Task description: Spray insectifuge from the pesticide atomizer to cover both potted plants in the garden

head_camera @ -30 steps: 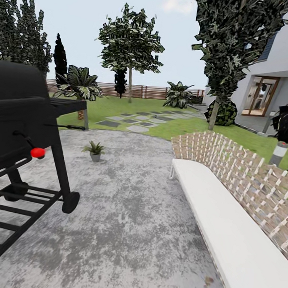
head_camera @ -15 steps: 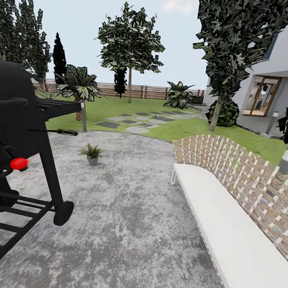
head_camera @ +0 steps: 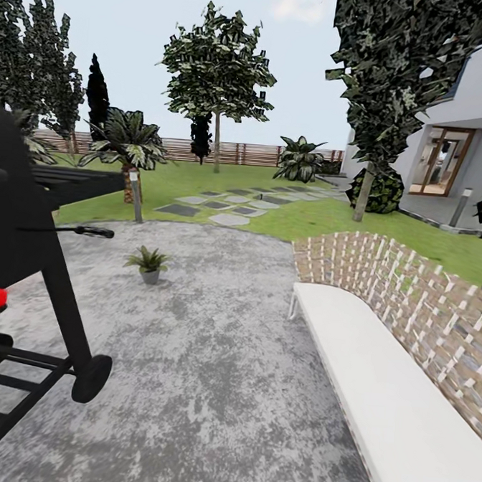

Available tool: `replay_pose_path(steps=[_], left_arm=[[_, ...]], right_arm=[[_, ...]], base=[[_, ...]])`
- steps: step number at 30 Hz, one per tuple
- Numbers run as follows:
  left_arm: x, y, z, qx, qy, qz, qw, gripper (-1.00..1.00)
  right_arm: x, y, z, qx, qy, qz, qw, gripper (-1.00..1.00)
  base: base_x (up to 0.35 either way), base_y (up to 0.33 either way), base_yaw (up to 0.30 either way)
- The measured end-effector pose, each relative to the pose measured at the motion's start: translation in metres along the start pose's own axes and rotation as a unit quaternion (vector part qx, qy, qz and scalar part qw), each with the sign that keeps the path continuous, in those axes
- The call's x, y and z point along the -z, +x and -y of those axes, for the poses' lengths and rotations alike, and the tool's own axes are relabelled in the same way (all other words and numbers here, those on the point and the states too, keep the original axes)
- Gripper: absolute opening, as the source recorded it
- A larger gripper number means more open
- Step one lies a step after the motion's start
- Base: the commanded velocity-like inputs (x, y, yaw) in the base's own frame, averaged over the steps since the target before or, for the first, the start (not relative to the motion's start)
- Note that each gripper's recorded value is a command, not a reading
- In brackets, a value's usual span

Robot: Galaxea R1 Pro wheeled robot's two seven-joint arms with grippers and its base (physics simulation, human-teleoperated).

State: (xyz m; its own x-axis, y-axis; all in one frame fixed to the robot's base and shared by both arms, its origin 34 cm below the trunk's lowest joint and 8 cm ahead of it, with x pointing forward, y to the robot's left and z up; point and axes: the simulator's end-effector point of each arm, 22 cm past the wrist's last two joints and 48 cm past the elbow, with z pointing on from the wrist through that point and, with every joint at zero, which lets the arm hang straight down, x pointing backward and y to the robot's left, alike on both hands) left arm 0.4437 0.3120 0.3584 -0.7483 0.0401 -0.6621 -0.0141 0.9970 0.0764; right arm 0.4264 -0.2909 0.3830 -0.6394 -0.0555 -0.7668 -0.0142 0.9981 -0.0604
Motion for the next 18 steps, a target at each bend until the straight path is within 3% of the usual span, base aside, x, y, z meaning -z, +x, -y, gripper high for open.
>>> replay_pose_path(steps=[18], left_arm=[[0.0000, 0.0002, 0.0000, 0.000, 0.000, 0.000, 1.0000, 1.00]], right_arm=[[0.0000, 0.0000, 0.0015, 0.000, 0.001, 0.000, 1.0000, 1.00]], base=[[0.338, 0.000, 0.000]])
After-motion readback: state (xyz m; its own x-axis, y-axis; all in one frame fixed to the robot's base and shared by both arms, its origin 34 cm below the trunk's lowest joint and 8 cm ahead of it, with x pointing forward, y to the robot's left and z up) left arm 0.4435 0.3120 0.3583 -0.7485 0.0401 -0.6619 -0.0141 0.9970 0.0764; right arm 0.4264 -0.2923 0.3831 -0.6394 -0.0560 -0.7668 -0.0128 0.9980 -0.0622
